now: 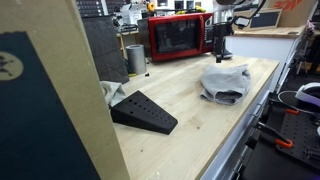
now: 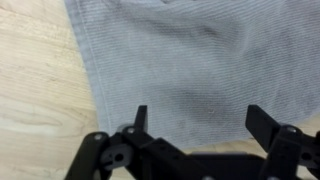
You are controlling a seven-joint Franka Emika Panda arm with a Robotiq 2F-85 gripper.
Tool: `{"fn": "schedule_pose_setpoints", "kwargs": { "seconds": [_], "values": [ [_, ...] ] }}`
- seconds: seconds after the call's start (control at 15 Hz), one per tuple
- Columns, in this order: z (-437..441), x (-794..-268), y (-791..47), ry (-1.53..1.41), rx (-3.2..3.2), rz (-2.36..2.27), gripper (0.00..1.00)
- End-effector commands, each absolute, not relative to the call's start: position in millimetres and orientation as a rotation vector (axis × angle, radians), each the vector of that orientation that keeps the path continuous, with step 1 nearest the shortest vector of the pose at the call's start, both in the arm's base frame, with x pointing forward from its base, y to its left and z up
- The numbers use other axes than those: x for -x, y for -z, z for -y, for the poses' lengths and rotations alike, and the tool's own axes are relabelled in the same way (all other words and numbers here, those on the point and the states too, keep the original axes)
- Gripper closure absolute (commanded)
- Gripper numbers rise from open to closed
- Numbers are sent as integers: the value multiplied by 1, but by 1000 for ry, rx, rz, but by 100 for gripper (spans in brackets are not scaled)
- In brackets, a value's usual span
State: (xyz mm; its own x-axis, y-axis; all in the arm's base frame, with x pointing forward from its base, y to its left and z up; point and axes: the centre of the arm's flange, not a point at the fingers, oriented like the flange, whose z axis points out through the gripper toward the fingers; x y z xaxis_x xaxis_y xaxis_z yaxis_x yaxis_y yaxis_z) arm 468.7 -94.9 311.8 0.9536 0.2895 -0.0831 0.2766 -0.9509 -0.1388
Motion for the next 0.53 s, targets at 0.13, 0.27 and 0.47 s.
{"fn": "schedule_pose_setpoints", "kwargs": {
  "seconds": [0.13,0.27,0.47],
  "values": [
    [121,-472,-308,-121,2958,436,0],
    [132,-472,-303,-113,2937,489,0],
    [151,-475,-288,-86,2942,563,0]
  ]
}}
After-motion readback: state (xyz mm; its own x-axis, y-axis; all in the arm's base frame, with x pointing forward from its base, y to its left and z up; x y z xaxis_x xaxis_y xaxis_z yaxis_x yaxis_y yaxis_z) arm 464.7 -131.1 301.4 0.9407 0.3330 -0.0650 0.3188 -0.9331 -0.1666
